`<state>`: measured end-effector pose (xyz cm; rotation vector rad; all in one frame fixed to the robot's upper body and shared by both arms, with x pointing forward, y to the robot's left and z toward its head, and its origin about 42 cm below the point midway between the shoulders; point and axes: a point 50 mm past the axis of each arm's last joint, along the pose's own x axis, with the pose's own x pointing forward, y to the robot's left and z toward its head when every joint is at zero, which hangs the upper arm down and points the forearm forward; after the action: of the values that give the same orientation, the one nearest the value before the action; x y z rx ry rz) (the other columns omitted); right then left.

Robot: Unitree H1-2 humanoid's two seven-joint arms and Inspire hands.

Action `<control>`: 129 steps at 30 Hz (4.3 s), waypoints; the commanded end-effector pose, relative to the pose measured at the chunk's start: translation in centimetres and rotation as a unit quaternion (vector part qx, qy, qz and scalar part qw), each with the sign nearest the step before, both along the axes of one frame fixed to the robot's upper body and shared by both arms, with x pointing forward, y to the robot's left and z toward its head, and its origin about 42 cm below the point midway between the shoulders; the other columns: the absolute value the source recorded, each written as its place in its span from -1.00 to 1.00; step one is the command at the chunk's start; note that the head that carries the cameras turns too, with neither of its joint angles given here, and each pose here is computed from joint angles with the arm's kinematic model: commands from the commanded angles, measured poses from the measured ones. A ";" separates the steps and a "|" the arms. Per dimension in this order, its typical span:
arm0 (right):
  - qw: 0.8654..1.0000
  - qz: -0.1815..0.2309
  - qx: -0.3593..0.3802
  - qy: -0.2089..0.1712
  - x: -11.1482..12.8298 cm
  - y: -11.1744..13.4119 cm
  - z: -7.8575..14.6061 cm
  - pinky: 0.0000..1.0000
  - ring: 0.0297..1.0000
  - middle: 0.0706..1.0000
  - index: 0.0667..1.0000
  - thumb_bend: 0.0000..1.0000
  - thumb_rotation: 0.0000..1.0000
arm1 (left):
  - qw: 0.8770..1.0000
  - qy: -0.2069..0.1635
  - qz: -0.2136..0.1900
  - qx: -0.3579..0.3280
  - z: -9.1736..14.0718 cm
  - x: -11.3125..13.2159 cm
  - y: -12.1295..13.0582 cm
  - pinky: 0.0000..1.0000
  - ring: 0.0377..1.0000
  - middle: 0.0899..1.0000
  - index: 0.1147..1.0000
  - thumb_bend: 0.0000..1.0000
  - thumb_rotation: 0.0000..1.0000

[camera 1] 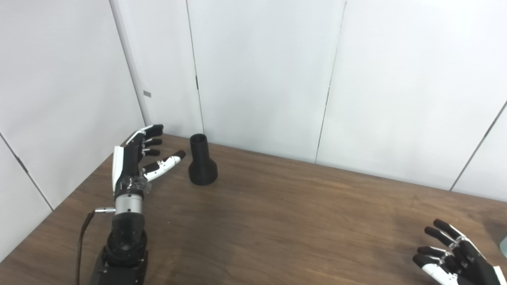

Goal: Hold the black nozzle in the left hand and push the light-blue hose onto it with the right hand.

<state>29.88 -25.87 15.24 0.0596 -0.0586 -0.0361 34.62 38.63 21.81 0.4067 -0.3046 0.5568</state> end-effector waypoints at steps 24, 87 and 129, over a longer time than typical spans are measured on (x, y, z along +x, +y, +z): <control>0.999 0.006 0.004 -0.040 -0.4 0.7 3.3 -0.20 0.04 0.46 0.56 0.23 -1.00 | 0.990 0.107 -0.086 0.041 1.9 5.3 -1.0 0.98 1.00 1.00 1.00 0.94 -0.37; 0.999 0.012 0.019 -0.043 -2.6 1.7 4.8 -0.15 0.21 0.66 0.70 -0.21 -1.00 | 0.972 0.187 -0.081 0.114 -6.0 10.3 -4.1 -0.16 -0.09 -0.14 -0.15 0.04 -1.00; 0.993 -0.007 -0.020 -0.119 1.8 -0.5 2.8 -0.27 -0.07 0.28 0.39 0.69 -0.67 | 0.862 0.078 -0.445 0.229 -13.4 1.6 -25.5 -0.30 -0.24 -0.19 -0.12 0.01 -1.00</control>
<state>30.74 -26.39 15.40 0.0384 -0.1851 -0.0560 39.01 14.16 12.65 0.7420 -0.5227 -0.4429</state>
